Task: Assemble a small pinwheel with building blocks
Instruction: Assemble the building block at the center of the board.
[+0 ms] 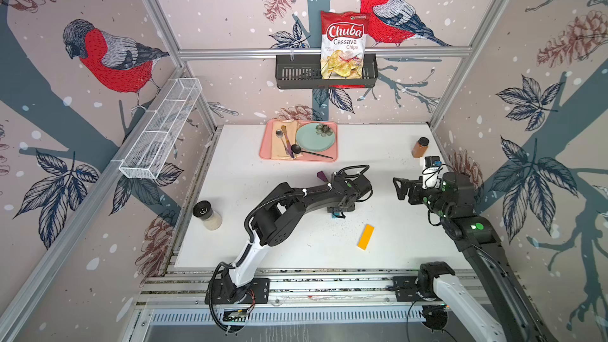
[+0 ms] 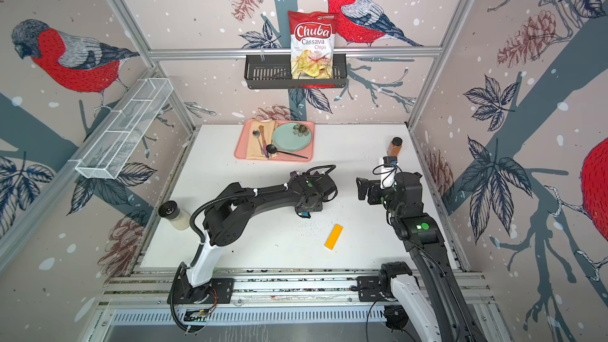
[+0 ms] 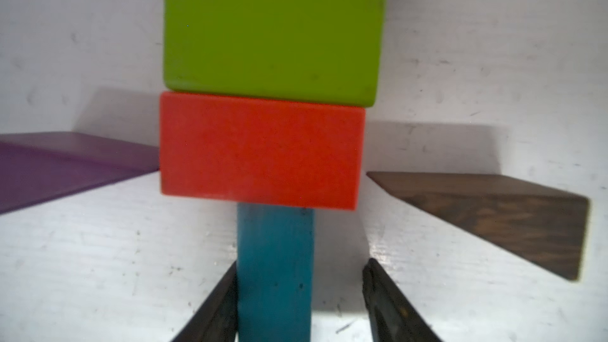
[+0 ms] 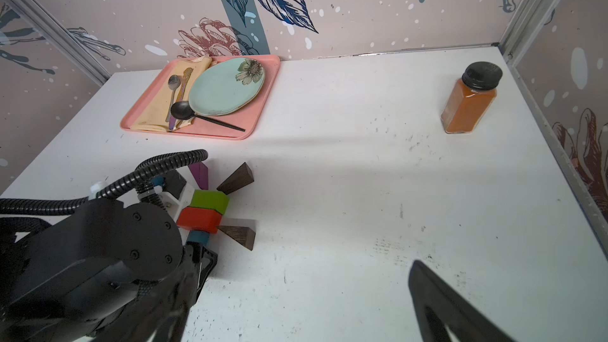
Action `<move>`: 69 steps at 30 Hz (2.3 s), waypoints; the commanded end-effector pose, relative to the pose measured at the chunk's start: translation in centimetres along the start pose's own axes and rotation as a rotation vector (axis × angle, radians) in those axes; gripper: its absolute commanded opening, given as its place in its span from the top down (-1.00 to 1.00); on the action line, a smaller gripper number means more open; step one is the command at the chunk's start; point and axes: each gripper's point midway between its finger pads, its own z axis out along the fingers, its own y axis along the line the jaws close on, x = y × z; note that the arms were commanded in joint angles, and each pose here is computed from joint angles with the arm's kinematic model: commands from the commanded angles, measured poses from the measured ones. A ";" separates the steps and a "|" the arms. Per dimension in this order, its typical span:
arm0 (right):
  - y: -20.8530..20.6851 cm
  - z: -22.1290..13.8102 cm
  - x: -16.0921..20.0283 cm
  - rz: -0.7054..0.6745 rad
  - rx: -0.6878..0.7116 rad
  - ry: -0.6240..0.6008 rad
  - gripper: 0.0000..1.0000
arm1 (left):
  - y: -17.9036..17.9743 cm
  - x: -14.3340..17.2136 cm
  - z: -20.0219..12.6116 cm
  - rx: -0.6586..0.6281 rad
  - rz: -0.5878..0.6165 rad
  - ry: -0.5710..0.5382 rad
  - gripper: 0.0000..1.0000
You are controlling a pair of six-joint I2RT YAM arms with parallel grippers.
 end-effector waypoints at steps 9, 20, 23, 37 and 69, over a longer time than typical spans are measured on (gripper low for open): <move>0.1 -0.6 -0.6 -0.021 0.004 -0.035 -1.00 | 0.0 2.2 0.8 0.077 0.075 0.076 -0.19; 0.4 -0.4 -0.3 -0.027 -0.016 -0.023 -0.98 | -1.7 2.2 0.0 0.205 0.058 0.090 -0.19; 0.3 -0.5 -0.4 -0.026 -0.013 -0.025 -0.98 | -1.7 2.1 -0.3 0.216 0.045 0.084 -0.16; 0.6 -0.4 -0.3 -0.030 -0.026 -0.024 -0.99 | 0.3 1.8 -1.1 0.145 0.019 0.059 -0.06; 1.2 -1.1 -0.9 -0.043 -0.050 -0.052 -0.99 | 2.3 1.5 -1.7 0.028 -0.007 0.058 0.62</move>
